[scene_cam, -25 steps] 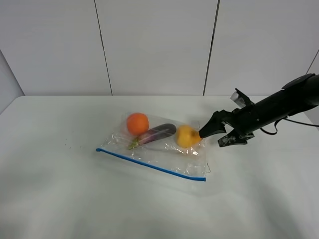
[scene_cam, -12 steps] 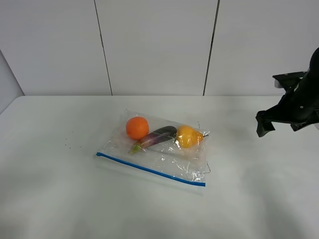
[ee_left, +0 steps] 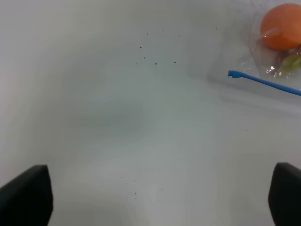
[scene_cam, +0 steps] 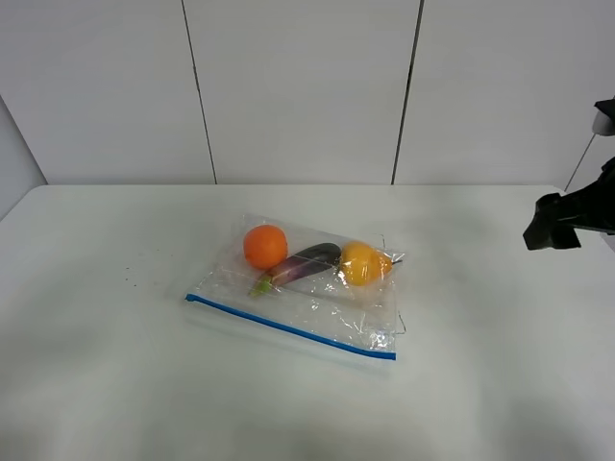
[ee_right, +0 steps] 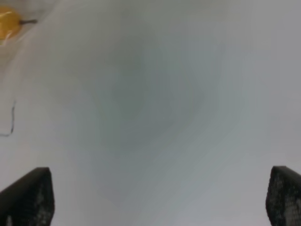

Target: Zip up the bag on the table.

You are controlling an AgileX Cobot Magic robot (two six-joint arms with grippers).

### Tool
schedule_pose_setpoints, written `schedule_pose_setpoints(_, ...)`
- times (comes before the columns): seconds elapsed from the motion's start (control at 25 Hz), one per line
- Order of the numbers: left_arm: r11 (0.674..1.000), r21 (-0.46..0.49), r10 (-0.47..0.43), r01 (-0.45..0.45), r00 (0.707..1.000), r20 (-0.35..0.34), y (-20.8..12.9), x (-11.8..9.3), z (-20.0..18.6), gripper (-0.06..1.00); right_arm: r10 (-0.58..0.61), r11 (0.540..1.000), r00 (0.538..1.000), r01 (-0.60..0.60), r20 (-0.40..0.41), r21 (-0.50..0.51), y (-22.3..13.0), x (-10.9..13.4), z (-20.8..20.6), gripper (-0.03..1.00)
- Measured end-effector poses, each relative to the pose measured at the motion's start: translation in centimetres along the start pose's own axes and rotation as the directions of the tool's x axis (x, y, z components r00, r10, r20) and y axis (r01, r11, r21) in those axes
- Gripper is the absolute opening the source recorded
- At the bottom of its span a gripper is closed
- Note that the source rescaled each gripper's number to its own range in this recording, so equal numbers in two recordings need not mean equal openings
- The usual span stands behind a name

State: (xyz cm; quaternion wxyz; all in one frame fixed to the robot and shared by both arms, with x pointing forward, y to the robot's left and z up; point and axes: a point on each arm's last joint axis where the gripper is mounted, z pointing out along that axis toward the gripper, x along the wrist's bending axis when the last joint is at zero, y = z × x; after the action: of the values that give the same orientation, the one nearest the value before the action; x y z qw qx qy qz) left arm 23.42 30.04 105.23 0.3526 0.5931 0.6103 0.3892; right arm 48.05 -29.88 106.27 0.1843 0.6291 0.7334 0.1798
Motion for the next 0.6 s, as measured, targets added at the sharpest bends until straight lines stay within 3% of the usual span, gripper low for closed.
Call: schedule_pose_setpoints(0.6,1.0,0.0,0.0,0.0,1.0,0.0,0.0,0.0,0.0,1.0,0.026,0.979,0.999,-0.022,0.021,-0.205,-11.5,2.2,-6.9,1.0)
